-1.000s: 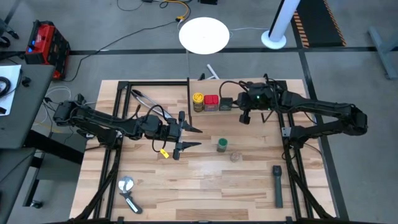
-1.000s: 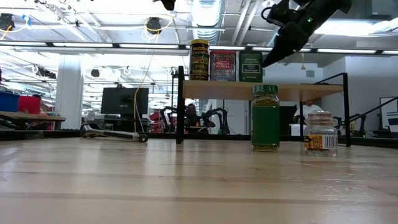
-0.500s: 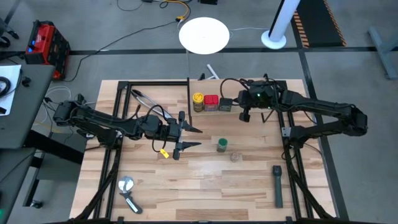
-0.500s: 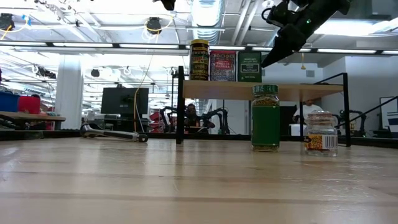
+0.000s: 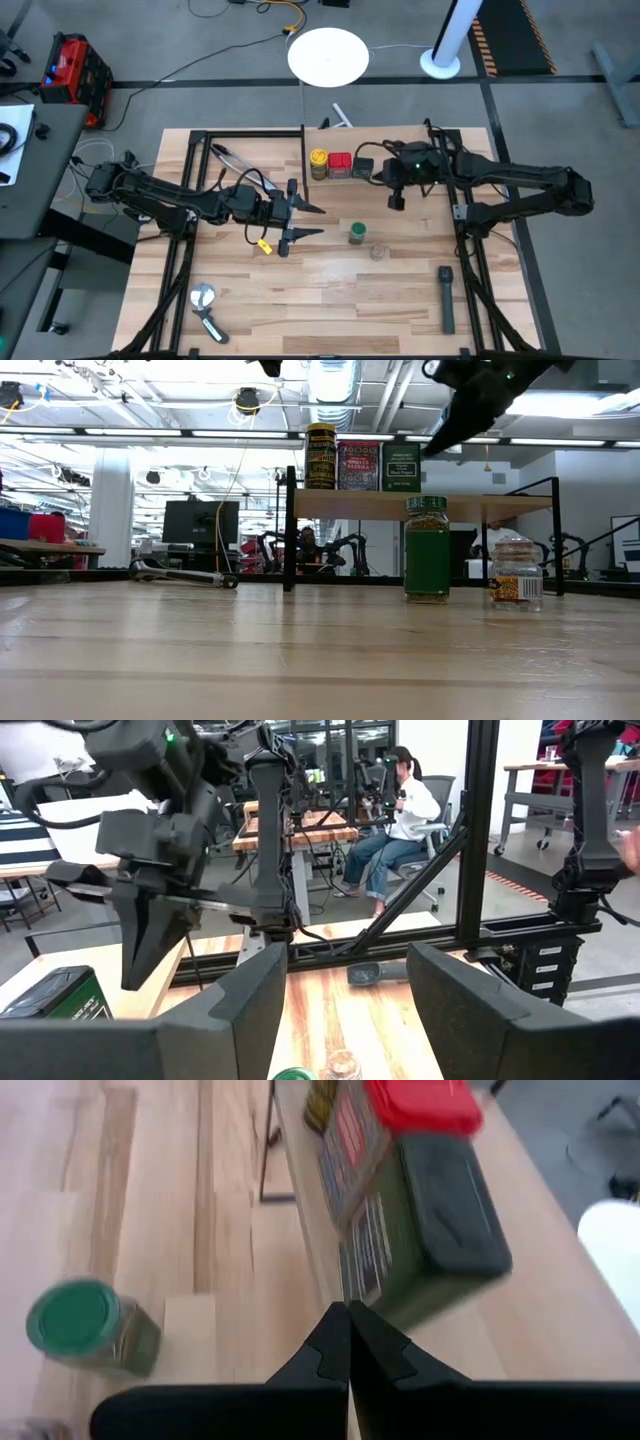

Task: Shelf spices
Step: Put the black seasoning can on the shelf

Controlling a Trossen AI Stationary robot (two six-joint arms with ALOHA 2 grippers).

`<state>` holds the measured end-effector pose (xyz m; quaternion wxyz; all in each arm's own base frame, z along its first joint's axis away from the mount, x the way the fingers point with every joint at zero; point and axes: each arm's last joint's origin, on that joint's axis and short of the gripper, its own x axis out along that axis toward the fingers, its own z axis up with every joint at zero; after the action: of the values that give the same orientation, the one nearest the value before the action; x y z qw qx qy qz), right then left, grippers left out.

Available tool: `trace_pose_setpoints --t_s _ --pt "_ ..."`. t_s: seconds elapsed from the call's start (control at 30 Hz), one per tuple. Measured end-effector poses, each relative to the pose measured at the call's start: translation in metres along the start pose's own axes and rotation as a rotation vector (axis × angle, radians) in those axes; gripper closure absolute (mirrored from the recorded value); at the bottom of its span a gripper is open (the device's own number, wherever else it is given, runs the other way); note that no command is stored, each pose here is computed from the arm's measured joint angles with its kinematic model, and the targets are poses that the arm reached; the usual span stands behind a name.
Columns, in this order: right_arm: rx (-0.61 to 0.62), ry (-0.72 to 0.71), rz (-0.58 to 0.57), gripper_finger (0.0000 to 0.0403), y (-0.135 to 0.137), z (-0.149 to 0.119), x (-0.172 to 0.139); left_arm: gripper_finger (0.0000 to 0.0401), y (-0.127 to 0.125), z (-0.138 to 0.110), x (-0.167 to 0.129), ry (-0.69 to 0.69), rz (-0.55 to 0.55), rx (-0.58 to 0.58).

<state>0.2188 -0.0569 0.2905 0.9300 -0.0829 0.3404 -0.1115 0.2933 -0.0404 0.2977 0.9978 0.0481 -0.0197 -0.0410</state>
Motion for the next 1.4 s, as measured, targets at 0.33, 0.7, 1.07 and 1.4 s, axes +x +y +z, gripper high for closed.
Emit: trace_pose_setpoints --t_s 0.33,0.7,1.07,1.4 --pt "0.003 -0.005 -0.098 0.0400 -0.006 0.002 0.003 0.0200 0.000 0.000 0.000 0.000 -0.013 -0.003" --pt "-0.003 -0.002 -0.083 0.0400 -0.002 0.002 0.003 0.0200 0.000 0.000 0.000 -0.001 -0.017 -0.003" --pt "-0.005 0.041 -0.123 0.0400 0.010 0.001 0.000 0.0200 -0.001 0.000 0.000 0.000 -0.020 -0.008" --pt "0.020 0.068 -0.283 0.0400 -0.012 -0.002 0.002 0.0200 0.000 0.000 0.000 0.000 -0.020 -0.008"
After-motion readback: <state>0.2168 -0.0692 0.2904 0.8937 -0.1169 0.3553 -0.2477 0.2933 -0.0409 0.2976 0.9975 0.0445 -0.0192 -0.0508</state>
